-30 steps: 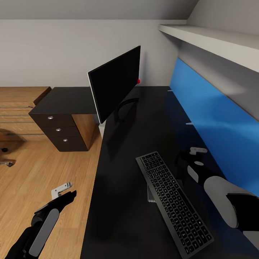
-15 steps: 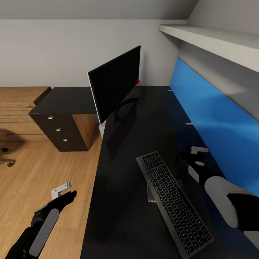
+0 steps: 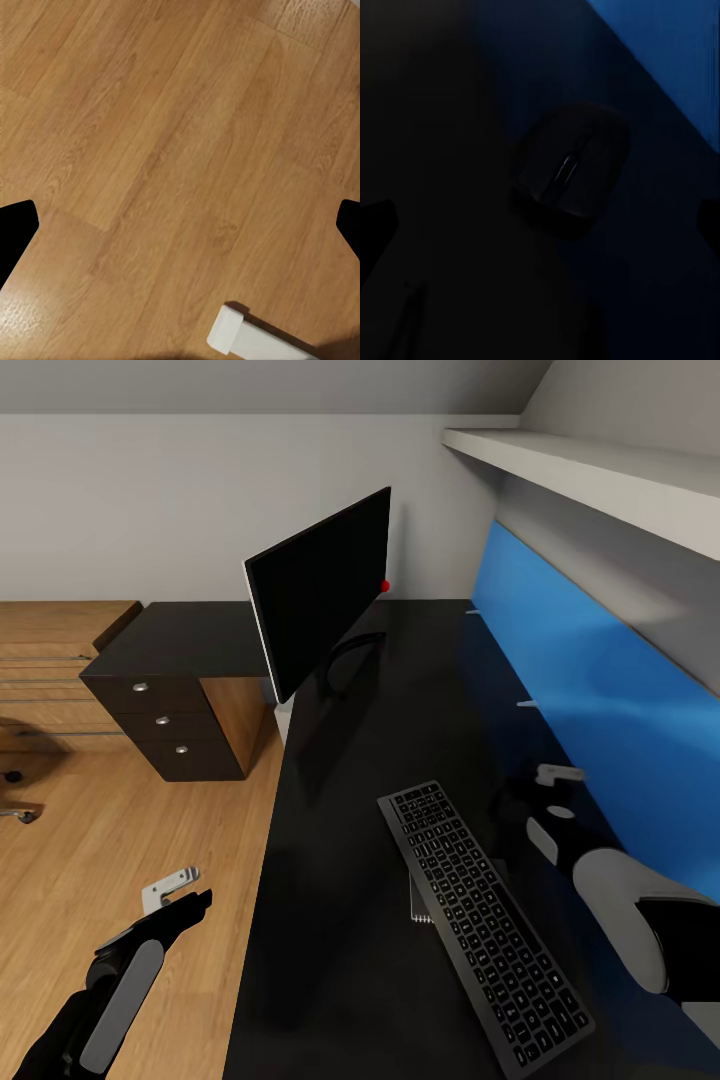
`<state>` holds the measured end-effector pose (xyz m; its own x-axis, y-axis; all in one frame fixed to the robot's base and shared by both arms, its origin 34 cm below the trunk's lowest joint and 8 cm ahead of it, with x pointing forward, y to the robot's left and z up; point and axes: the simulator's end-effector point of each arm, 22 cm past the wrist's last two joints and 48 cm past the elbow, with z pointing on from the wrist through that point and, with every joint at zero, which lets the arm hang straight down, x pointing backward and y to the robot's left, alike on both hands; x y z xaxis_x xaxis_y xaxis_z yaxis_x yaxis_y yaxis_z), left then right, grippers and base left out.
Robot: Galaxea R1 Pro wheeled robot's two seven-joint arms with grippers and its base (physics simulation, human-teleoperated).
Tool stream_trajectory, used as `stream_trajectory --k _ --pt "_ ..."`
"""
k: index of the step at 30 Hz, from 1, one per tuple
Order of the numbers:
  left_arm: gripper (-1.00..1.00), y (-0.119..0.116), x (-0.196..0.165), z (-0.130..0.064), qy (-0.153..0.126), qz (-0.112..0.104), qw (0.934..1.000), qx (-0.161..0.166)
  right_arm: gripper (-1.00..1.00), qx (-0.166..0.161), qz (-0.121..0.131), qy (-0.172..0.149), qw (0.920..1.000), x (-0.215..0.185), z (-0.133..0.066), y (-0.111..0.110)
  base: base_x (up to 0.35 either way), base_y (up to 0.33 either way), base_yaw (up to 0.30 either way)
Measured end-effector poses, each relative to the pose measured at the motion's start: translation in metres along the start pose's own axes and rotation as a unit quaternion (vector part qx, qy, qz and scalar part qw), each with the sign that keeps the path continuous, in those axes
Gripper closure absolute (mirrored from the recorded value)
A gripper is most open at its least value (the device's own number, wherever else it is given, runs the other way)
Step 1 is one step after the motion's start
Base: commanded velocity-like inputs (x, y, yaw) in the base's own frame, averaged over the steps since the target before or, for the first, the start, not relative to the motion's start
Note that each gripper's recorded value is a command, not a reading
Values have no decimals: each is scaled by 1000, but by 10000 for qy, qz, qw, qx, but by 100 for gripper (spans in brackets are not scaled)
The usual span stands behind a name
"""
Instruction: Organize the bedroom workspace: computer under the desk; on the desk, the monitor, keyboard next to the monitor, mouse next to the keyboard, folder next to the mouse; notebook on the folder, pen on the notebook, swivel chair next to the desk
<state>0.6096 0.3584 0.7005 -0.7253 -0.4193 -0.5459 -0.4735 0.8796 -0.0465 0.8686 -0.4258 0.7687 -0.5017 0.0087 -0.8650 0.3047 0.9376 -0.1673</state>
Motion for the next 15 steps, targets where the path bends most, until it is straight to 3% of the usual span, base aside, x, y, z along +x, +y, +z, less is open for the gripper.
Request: stream_trajectory --k 8,15 --pt "-100 1 0 0 -1 -5 10000 -5 -100 334 90 -349 9988 -34 2 -11 0 0 0" --pt "-100 2 -1 0 -12 -24 10000 -16 -100 370 114 -394 9985 -39 2 -12 0 0 0"
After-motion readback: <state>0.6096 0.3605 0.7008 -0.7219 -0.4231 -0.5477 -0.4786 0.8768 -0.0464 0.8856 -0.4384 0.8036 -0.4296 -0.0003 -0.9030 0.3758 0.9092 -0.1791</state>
